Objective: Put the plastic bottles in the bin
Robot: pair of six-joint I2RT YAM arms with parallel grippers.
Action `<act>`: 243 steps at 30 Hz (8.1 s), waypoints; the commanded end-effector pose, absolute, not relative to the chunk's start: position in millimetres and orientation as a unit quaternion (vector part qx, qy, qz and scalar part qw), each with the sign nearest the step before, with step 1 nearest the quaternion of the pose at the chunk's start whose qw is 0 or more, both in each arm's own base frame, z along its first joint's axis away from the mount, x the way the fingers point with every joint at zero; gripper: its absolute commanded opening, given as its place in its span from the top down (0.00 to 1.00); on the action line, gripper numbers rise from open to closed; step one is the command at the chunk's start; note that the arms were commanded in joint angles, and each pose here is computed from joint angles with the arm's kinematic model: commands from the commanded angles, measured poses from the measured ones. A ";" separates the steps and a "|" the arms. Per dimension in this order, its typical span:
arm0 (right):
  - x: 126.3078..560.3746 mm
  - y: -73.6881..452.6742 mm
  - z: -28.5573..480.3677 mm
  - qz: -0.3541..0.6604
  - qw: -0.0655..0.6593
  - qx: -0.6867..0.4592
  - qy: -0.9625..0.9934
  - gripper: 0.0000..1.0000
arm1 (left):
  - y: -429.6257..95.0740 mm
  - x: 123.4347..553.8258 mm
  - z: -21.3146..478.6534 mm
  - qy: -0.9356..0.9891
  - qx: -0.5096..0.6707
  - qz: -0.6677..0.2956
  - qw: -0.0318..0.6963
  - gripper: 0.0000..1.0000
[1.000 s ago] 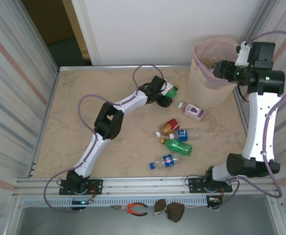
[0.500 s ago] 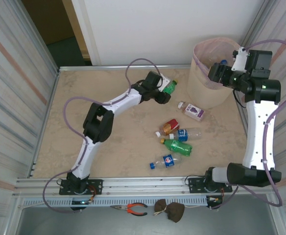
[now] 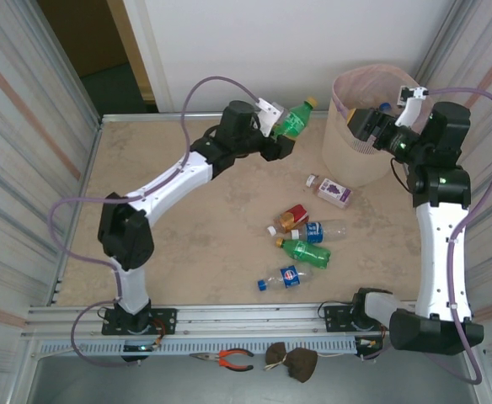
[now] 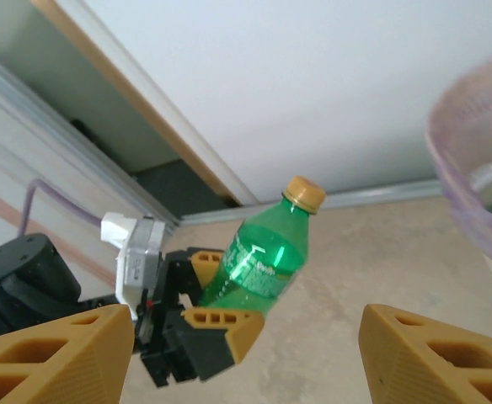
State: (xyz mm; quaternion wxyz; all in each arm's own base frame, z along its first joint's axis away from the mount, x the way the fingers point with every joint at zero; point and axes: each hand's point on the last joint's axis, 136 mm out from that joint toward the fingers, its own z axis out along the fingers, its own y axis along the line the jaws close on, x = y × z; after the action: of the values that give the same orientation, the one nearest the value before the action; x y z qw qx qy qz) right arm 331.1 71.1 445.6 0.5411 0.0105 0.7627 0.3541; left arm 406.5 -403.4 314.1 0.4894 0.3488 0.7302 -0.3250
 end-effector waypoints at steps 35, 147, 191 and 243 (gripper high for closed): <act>166.4 197.0 603.4 0.429 0.712 -0.323 0.452 0.13 | -364.4 142.4 577.8 0.308 0.497 -0.553 0.593 0.51; 510.2 -81.2 206.1 -0.009 0.229 -0.011 0.973 0.58 | -326.7 189.6 451.0 0.561 0.433 -0.406 0.578 0.14; 485.3 -61.2 328.4 0.010 0.359 0.015 0.933 0.22 | -303.2 218.6 385.1 0.671 0.400 -0.343 0.522 0.18; 331.0 7.8 419.9 0.073 0.514 -0.020 0.854 0.23 | -347.2 94.0 40.3 0.687 0.642 -0.187 0.284 0.27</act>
State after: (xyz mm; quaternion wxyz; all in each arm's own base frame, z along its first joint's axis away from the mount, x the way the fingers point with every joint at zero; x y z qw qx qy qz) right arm 338.2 3.1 413.1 0.5048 -0.0146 0.8606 0.0656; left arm 92.6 -335.1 39.3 0.2725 0.6520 0.6840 -0.1813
